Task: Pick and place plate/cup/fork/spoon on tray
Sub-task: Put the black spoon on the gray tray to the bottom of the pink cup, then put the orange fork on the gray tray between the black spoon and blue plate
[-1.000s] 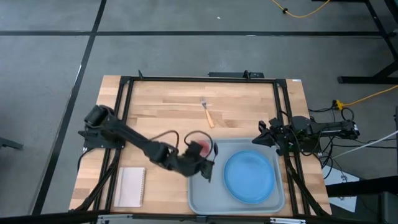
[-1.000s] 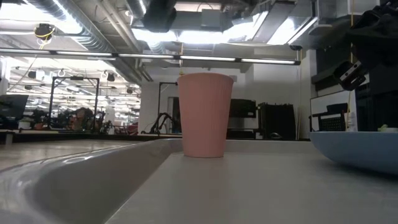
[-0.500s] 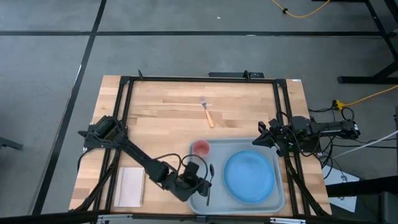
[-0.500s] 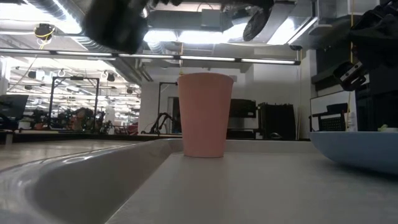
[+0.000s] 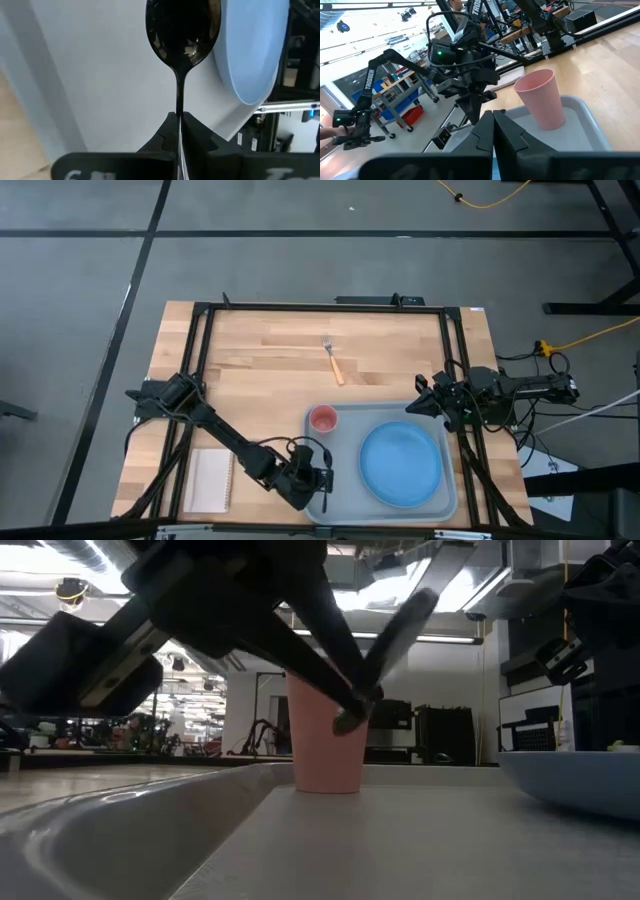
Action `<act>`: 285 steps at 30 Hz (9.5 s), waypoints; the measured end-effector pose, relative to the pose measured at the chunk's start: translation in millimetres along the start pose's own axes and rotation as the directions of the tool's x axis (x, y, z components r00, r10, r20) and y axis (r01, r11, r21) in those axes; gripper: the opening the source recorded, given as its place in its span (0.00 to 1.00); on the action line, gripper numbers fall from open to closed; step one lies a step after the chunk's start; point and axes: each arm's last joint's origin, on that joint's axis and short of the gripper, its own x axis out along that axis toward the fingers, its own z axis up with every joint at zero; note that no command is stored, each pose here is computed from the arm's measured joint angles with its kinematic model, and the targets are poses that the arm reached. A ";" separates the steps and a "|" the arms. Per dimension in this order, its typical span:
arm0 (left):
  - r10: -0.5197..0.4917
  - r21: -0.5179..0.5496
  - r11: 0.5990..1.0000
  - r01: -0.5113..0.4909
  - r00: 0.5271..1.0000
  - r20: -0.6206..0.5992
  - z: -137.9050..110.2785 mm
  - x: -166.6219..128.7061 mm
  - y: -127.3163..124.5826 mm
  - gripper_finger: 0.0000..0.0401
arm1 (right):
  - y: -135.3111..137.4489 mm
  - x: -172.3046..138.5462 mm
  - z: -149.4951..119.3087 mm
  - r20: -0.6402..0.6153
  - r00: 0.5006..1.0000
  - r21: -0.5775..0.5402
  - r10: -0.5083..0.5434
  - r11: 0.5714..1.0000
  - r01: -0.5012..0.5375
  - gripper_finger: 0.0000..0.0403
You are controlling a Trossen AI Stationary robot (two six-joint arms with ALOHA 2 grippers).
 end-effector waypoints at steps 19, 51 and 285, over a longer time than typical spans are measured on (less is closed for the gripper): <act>0.155 -0.059 0.986 -0.154 0.988 0.016 7.8 0.3 13.2 0.07 | 0.1 0.0 0.1 0.000 1.000 -0.001 0.001 1.000 -0.001 0.01; -0.231 0.347 0.916 0.200 0.972 0.051 17.2 -17.0 -41.1 0.06 | 0.8 -0.1 0.3 -0.007 1.000 -0.004 0.017 1.000 -0.017 0.01; 0.643 0.699 0.427 -0.574 0.736 0.212 312.8 -24.9 74.9 0.28 | -3.6 1.0 -0.6 0.017 0.996 0.050 -0.091 0.995 0.090 0.01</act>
